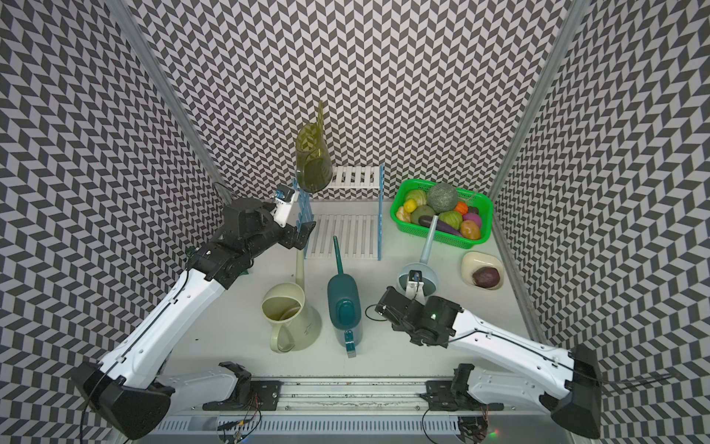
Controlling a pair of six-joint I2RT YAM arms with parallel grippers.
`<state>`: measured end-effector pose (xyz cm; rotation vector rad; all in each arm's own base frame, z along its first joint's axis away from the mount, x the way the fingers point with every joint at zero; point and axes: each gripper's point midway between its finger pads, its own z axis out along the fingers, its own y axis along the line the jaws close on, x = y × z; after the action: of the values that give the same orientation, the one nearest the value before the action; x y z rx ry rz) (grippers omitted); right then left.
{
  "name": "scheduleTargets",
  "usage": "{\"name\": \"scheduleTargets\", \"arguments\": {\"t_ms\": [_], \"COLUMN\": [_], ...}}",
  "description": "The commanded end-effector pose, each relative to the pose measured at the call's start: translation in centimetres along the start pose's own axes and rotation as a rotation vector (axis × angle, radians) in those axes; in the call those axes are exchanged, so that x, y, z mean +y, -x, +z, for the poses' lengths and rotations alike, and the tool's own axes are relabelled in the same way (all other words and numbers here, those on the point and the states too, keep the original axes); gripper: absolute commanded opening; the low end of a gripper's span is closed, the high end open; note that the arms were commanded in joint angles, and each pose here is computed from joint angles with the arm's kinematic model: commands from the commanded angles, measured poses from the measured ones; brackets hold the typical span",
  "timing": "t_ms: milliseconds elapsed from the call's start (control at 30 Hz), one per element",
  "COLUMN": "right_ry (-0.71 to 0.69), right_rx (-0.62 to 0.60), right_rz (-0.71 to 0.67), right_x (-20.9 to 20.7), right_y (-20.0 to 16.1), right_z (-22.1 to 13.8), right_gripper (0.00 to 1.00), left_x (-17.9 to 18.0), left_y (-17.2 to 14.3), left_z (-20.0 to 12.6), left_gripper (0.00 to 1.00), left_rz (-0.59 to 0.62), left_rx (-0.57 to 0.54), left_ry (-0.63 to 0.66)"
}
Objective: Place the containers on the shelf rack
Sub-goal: 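Pick up a container from the center of the board.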
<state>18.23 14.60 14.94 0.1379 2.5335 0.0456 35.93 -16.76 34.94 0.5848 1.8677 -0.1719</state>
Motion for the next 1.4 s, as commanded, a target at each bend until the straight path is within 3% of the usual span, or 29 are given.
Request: {"name": "scheduleTargets", "arguments": {"t_ms": [0, 533, 733, 1067, 1367], "right_ry": [0.009, -0.026, -0.043, 0.032, 0.094], "right_rx": [-0.154, -0.310, -0.324, -0.400, -0.499], "right_rz": [0.086, 0.006, -0.003, 0.007, 0.036], "right_x": [-0.4, -2.0, -2.9, -3.6, -3.3], "right_y": [2.4, 9.0, 9.3, 8.7, 9.1], "right_z": [0.1, 5.1, 5.2, 3.8, 3.8], "right_gripper": [0.55, 0.52, 0.52, 0.55, 0.42], "left_x": [0.4, 0.1, -0.7, -8.7, -10.1], "left_y": [0.9, 0.8, 0.6, -0.8, -1.4], "left_z": [-1.0, -1.1, -1.0, -2.4, -2.4], "left_gripper": [1.00, 1.00, 1.00, 1.00, 1.00], "left_rz": [0.006, 0.006, 0.003, 0.074, 0.090], "left_rx": [-0.040, -0.041, -0.044, -0.063, -0.072], "left_ry": [0.022, 0.007, -0.039, -0.507, -0.582]}}
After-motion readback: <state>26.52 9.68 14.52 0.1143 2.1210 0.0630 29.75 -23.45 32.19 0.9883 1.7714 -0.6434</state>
